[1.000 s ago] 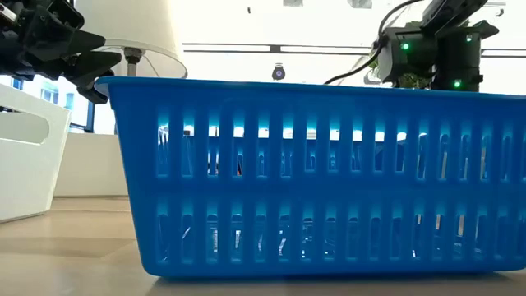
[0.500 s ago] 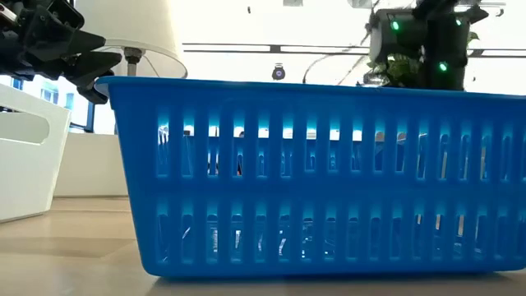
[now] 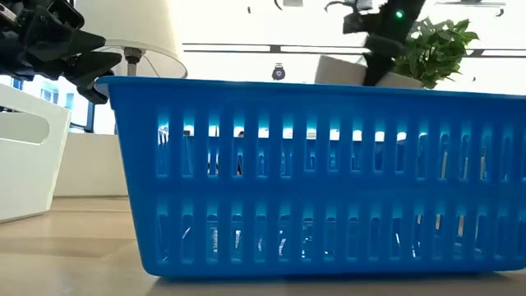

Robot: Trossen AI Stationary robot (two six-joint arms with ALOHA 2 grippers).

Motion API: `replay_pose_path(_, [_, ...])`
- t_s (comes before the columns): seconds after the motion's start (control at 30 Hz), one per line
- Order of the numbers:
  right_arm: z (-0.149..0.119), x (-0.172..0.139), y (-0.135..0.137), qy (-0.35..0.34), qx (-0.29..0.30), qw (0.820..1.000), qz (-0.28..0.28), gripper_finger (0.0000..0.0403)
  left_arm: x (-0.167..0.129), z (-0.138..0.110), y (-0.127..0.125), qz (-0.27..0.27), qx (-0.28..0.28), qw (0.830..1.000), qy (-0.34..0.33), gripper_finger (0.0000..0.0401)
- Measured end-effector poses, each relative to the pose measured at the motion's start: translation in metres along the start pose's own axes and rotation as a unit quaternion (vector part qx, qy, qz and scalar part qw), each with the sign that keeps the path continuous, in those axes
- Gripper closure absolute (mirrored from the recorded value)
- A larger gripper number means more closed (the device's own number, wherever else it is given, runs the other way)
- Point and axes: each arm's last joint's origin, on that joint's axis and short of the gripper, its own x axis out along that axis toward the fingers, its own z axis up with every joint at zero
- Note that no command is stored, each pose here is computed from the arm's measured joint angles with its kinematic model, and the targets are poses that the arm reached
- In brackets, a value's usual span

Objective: Stack baskets by color
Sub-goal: Stack the middle right gray bin on the top gray bin

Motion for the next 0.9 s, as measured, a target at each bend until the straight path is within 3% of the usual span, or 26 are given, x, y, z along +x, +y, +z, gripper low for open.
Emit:
replay_pose_path(0.23, [0.034, -0.006, -0.023, -0.111, -0.069, 0.990, -0.060, 0.0403, 0.000, 0.000, 0.000, 0.000, 0.000, 1.000, 0.000, 0.0274])
replay_pose_path(0.4, [0.064, -0.008, -0.046, -0.222, -0.088, 0.961, -0.138, 0.0403, 0.000, 0.000, 0.000, 0.000, 0.000, 1.000, 0.001, 0.0274])
replay_pose_path(0.6, [0.084, -0.004, -0.069, -0.313, -0.097, 0.931, -0.160, 0.0403, 0.000, 0.000, 0.000, 0.001, 0.000, 1.000, 0.001, 0.0274])
replay_pose_path(0.73, [0.088, 0.010, -0.081, -0.315, -0.104, 0.930, -0.157, 0.0403, 0.000, -0.001, 0.001, 0.008, 0.000, 1.000, 0.003, 0.0274])
replay_pose_path(0.9, [0.097, 0.030, -0.089, -0.257, -0.120, 0.949, -0.138, 0.0403, 0.000, -0.001, 0.001, 0.010, 0.000, 1.000, 0.005, 0.0274])
